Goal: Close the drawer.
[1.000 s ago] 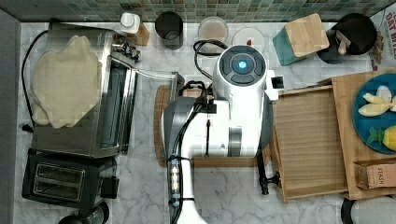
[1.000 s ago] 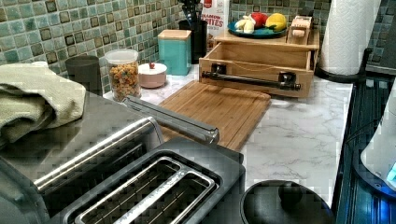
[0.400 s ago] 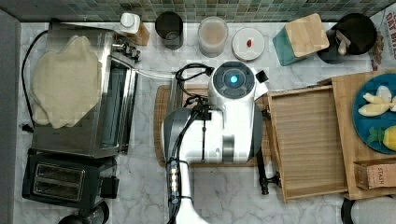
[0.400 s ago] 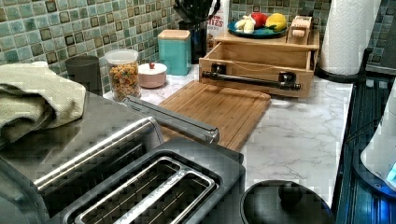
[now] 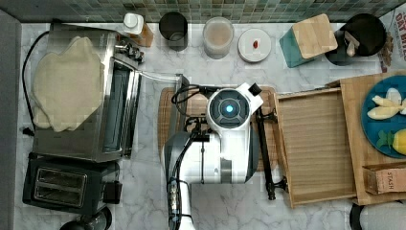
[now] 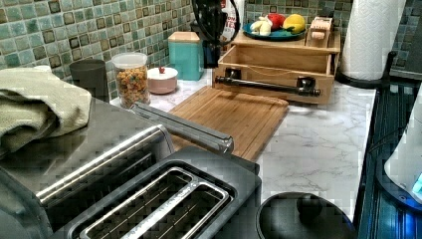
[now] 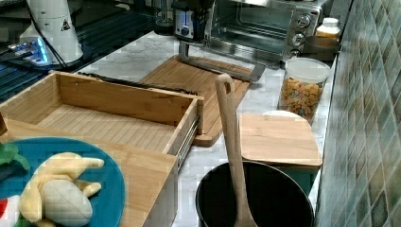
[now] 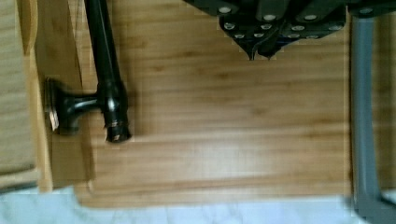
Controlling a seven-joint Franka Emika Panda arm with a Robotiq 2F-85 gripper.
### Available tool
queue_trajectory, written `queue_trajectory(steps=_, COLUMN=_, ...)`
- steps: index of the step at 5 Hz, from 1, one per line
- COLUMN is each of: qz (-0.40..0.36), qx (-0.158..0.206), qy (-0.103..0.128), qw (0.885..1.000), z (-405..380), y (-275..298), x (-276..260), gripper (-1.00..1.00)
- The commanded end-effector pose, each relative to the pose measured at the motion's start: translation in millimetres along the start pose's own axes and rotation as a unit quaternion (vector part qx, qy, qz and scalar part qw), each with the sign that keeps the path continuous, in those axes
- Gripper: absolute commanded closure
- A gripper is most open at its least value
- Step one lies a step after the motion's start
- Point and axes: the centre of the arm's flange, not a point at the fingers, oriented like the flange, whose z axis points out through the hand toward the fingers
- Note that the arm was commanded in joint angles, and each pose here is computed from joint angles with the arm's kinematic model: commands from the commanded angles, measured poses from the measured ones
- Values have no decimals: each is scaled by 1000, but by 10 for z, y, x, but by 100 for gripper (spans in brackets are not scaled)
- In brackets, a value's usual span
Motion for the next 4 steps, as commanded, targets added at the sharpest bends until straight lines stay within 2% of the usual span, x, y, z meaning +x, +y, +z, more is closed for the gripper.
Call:
queue_trajectory(steps=1, qz=-46, qx=-15, qy=35, qw=998, z=319, y=205, x=-175, gripper=100)
queue_trajectory(steps=2, qz=-49, qx=-26, qy=47, qw=997, z=433, y=275, x=-226, gripper=100)
queue_trajectory(steps=4, qz=-77, qx=-32, qy=14, qw=996, z=673, y=541, x=-318, gripper=100)
